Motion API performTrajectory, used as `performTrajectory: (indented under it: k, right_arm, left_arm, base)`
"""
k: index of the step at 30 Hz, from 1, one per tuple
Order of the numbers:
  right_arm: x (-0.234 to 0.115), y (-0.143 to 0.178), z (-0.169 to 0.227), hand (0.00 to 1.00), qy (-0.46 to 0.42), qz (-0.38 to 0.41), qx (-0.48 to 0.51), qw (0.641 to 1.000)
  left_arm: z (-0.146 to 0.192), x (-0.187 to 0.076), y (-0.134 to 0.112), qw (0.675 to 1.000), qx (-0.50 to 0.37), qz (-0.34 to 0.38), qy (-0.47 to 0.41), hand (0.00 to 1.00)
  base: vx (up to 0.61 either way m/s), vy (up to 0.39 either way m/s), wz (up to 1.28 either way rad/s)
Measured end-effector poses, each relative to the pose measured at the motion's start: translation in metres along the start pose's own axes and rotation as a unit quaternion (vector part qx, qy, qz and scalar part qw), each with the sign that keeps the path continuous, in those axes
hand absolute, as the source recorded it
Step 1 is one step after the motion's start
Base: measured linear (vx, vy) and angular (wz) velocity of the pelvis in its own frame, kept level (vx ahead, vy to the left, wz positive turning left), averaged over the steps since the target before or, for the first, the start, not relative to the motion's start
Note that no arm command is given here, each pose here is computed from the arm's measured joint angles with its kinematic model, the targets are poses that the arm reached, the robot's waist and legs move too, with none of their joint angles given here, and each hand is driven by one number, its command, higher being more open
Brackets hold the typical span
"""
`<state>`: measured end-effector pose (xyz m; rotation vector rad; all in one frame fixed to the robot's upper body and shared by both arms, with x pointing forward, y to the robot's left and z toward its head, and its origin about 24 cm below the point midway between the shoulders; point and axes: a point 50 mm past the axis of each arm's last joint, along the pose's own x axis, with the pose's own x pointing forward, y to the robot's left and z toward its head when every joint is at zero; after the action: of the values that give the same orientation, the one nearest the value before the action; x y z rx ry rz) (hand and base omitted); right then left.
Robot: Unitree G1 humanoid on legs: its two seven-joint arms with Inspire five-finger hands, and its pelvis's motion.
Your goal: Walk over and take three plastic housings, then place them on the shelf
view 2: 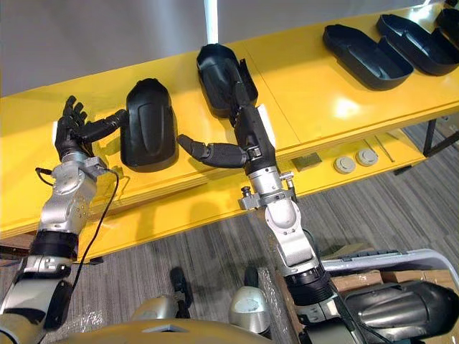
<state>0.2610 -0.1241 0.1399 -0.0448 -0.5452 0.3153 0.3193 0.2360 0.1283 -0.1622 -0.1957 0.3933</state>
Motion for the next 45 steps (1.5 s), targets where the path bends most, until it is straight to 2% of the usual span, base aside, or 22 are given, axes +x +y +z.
performTrajectory:
  k: [4, 7, 9, 10, 15, 18, 20, 22, 25, 28, 31, 39, 45]
  right_arm:
    - [-0.014, 0.008, -0.012, 1.00, 0.032, -0.021, 0.023, 0.999]
    - [-0.032, 0.015, -0.022, 1.00, 0.066, -0.041, 0.033, 0.996]
    - [-0.040, 0.018, -0.027, 1.00, 0.081, -0.048, 0.038, 0.995]
    - [-0.043, 0.019, -0.028, 1.00, 0.087, -0.047, 0.042, 0.994]
    - [-0.051, 0.025, -0.041, 1.00, 0.121, -0.013, 0.027, 0.992]
    - [-0.054, 0.015, -0.038, 1.00, 0.110, -0.028, 0.014, 0.993]
    - [-0.054, 0.007, -0.035, 1.00, 0.094, -0.078, 0.037, 0.992]
    - [-0.059, -0.007, -0.030, 1.00, 0.072, -0.161, 0.042, 0.983]
    - [-0.072, -0.006, -0.032, 1.00, 0.083, -0.205, 0.059, 0.974]
    - [-0.084, -0.002, -0.031, 1.00, 0.094, -0.198, 0.057, 0.974]
    - [-0.075, -0.005, -0.026, 1.00, 0.073, -0.185, 0.052, 0.979]
    - [-0.069, -0.012, -0.016, 1.00, 0.050, -0.166, 0.016, 0.985]
    - [-0.069, -0.014, -0.016, 1.00, 0.049, -0.205, 0.020, 0.977]
  left_arm:
    - [0.032, -0.021, -0.002, 0.995, -0.038, -0.033, -0.088, 1.00]
    - [0.034, -0.057, 0.006, 0.990, -0.064, -0.056, -0.111, 1.00]
    - [0.020, -0.086, 0.014, 0.991, -0.093, -0.050, -0.084, 1.00]
    - [0.006, -0.109, 0.022, 0.990, -0.124, -0.038, -0.051, 1.00]
    - [-0.027, -0.151, 0.047, 0.991, -0.129, 0.014, 0.042, 1.00]
    - [-0.028, -0.153, 0.038, 0.990, -0.135, -0.014, 0.037, 1.00]
    - [-0.026, -0.149, 0.026, 0.988, -0.141, -0.050, 0.026, 1.00]
    - [-0.027, -0.143, 0.003, 0.982, -0.160, -0.100, 0.023, 1.00]
    - [-0.029, -0.145, 0.003, 0.981, -0.156, -0.108, 0.029, 1.00]
    - [-0.032, -0.149, 0.011, 0.983, -0.143, -0.104, 0.040, 1.00]
    - [-0.036, -0.149, 0.014, 0.985, -0.137, -0.091, 0.050, 1.00]
    - [-0.041, -0.154, 0.005, 0.979, -0.177, -0.078, 0.068, 1.00]
    - [-0.041, -0.153, 0.002, 0.980, -0.175, -0.070, 0.060, 1.00]
  base:
    - [-0.01, 0.006, 0.15]
    - [0.04, -0.001, 0.12]
    - [0.06, -0.011, 0.08]
    - [0.05, -0.013, 0.15]
    - [-0.04, -0.044, -0.07]
    - [-0.05, 0.053, 0.22]
    - [-0.02, 0.115, 0.40]
    - [-0.02, 0.170, 0.37]
    - [0.00, 0.170, -0.07]
    - [0.01, 0.041, 0.10]
    - [0.00, -0.053, 0.07]
    - [0.03, -0.077, 0.14]
    - [0.00, -0.002, 0.04]
